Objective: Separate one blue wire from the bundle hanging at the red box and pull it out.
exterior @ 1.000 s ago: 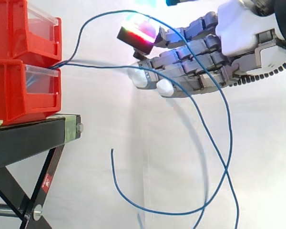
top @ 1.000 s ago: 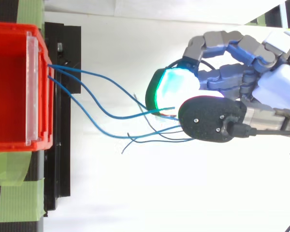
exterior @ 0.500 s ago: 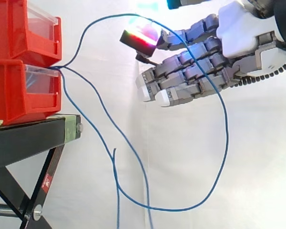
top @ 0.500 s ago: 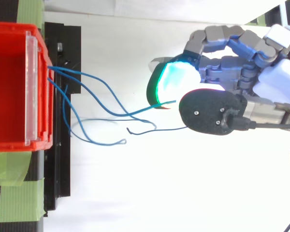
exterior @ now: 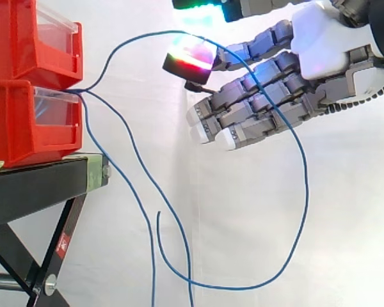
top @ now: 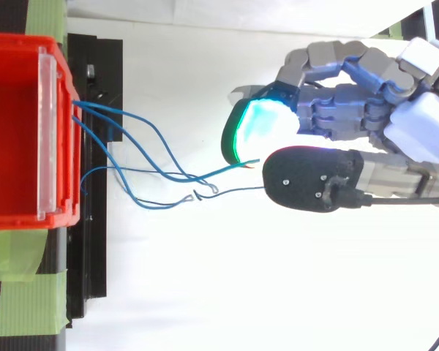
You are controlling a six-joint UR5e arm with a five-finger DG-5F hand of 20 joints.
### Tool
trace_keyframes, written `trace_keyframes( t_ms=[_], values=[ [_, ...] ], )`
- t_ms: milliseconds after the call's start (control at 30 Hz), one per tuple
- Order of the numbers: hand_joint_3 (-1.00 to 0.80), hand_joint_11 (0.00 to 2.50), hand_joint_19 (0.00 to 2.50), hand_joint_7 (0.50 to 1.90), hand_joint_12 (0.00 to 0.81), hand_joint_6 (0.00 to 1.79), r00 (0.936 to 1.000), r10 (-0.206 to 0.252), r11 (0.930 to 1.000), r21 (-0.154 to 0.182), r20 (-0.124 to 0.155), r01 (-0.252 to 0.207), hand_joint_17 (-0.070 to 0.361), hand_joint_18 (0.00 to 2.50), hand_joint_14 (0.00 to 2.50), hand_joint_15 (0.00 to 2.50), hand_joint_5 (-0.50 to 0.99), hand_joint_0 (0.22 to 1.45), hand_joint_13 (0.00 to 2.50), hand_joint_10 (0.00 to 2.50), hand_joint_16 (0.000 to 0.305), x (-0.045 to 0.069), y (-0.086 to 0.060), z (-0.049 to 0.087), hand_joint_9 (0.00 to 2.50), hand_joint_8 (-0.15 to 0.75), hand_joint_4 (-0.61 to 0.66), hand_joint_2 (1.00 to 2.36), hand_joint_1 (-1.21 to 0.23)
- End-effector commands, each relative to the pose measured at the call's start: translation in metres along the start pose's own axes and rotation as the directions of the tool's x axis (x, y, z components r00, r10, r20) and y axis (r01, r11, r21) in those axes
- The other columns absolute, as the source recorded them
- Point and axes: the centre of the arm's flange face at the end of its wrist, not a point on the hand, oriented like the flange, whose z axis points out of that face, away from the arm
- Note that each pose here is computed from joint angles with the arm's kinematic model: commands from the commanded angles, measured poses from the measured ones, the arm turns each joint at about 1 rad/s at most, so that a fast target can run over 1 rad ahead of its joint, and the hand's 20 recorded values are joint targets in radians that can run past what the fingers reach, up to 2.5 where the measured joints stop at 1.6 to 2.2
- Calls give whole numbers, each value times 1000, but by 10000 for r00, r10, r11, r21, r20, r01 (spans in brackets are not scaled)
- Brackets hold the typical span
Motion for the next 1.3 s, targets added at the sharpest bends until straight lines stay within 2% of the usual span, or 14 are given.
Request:
trace_keyframes(
  t_ms=[0, 1100, 1133, 1200, 1233, 1267],
  values=[
    [-57, 9, 195, 1173, 493, 884, 10000, -28, 10000, -1, -12, 28, 162, 648, 4, 194, -71, 536, 434, 0, 72, 0, 0, 0, 495, 355, -139, 1227, -854],
    [-53, 39, 207, 1190, 486, 881, 10000, -88, 10000, 15, 8, 88, 160, 667, 5, 228, -69, 540, 475, 0, 71, 1, 0, -2, 530, 360, -140, 1221, -856],
    [-55, 40, 207, 1191, 486, 881, 9999, -157, 9999, 51, -16, 157, 160, 667, 5, 228, -69, 540, 474, 0, 71, 1, -1, -2, 533, 360, -141, 1222, -857],
    [-55, 40, 207, 1192, 486, 881, 9956, -930, 9951, 335, -112, 933, 159, 668, 5, 228, -69, 540, 475, 0, 71, -1, -3, -7, 534, 360, -141, 1222, -857],
    [-53, 47, 206, 1191, 486, 881, 9910, -1326, 9900, 460, -196, 1334, 159, 668, 5, 228, -69, 540, 474, 0, 71, -1, -3, -10, 534, 361, -139, 1222, -856],
    [-57, 48, 206, 1193, 485, 881, 9799, -1960, 9779, 672, -382, 1982, 159, 668, 5, 228, -69, 540, 475, 0, 71, -2, -5, -14, 534, 360, -140, 1223, -857]
  ],
)
